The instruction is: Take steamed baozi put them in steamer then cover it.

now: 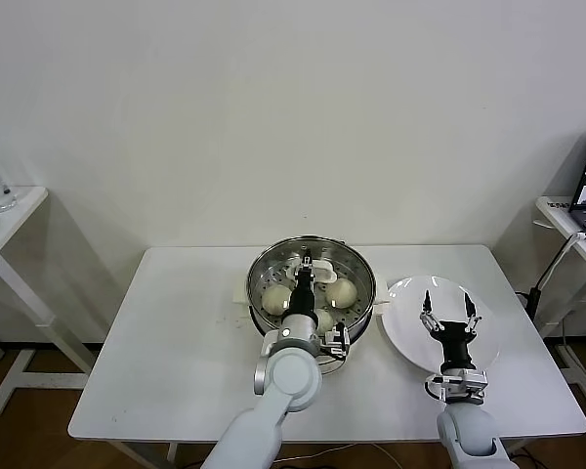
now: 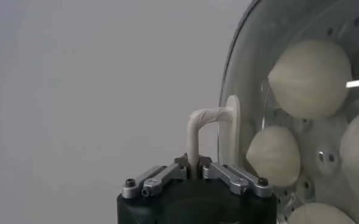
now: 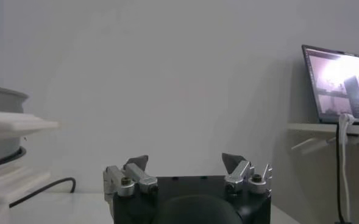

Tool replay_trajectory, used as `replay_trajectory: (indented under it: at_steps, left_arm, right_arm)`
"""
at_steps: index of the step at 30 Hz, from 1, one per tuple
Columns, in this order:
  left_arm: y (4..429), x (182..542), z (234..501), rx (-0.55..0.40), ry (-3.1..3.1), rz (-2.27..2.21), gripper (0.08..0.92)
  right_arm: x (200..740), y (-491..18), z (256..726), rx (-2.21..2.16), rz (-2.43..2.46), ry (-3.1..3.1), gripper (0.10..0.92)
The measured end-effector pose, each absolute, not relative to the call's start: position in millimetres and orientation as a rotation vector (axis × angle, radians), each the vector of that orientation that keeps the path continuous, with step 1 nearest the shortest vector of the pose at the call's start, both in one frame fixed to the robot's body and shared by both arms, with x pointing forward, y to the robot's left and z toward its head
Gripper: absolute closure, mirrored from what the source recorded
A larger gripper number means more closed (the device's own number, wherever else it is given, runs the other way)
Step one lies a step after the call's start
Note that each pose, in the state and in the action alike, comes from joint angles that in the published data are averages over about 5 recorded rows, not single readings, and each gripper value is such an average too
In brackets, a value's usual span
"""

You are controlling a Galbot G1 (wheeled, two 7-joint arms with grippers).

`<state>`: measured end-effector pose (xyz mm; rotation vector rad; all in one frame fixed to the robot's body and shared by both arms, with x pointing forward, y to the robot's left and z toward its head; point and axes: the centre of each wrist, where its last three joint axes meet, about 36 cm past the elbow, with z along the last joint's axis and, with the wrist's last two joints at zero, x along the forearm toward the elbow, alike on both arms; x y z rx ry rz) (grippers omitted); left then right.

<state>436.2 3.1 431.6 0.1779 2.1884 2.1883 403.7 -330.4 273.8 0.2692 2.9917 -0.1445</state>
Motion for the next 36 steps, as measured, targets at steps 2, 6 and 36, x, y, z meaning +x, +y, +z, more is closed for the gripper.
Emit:
replay_trajectory:
  at_steps: [2,6,36]
  left_arm:
    - [3.2,436.2,431.5,0.179,2.189,2.189,0.809]
    - [3.2,436.4,431.9,0.181,2.194,2.187,0.791]
    - [38.5,382.4,457.8,0.244,2.276,2.054,0.190]
  right_arm:
    - [403.9,-330.5,274.0,0.269,-0.145,2.991,0.200]
    - [403.9,-330.7,274.1,0.268,-0.146,2.991,0.200]
    - [407.9,-325.3,280.1,0.250,-0.145,2.982,0.200]
